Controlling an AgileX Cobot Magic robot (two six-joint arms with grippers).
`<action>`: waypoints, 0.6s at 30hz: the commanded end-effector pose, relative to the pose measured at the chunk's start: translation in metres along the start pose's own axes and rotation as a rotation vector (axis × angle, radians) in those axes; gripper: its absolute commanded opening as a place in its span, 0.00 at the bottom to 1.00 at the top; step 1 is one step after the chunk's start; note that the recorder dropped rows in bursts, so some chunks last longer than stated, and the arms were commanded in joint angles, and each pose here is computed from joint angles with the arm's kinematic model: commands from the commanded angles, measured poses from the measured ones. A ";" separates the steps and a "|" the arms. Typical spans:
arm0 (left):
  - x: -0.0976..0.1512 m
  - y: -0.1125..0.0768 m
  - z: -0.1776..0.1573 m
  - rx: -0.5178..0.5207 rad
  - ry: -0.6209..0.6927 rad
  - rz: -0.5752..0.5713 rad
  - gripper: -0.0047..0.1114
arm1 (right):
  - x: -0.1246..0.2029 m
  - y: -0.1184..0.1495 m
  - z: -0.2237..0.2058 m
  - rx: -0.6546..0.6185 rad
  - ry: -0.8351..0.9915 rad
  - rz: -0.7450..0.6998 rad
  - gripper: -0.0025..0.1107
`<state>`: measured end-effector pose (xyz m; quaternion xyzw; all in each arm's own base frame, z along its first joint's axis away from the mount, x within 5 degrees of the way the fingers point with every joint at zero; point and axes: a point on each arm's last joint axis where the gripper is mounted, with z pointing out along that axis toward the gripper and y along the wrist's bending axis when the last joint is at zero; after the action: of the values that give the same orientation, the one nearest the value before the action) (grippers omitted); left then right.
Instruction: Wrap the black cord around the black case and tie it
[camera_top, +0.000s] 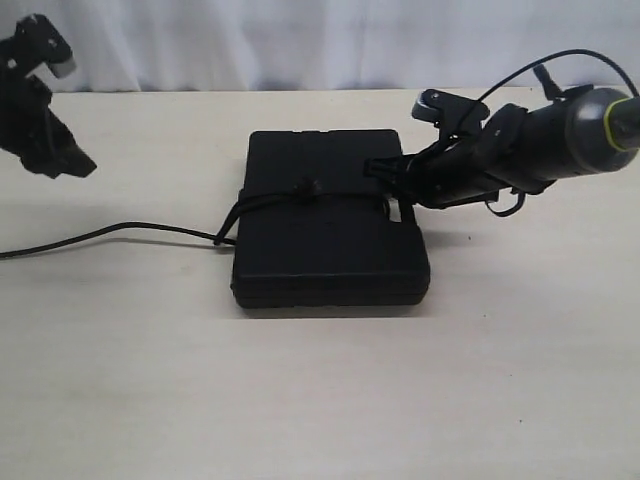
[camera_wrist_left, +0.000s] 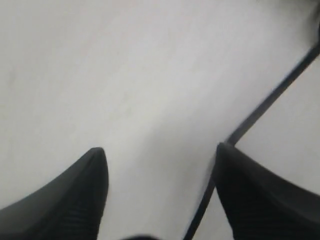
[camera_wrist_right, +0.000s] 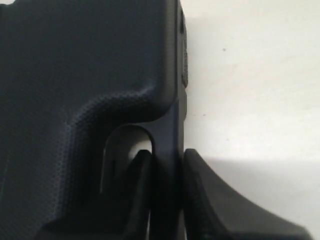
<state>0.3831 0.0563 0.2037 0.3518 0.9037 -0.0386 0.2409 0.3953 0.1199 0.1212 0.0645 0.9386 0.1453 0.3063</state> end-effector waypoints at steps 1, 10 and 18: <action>-0.015 -0.007 -0.028 0.002 -0.079 -0.025 0.55 | -0.004 0.014 -0.002 -0.020 -0.068 0.073 0.06; -0.033 -0.024 -0.080 0.012 -0.211 -0.238 0.34 | 0.003 0.017 -0.004 -0.041 0.014 0.097 0.33; -0.036 -0.055 -0.139 0.046 -0.223 -0.432 0.04 | -0.014 0.022 -0.068 -0.083 0.131 -0.143 0.46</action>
<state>0.3276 0.0284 0.3209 0.2005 0.9151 -0.1371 0.3219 0.3777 0.1297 0.1568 0.0263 0.9480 0.1750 0.2646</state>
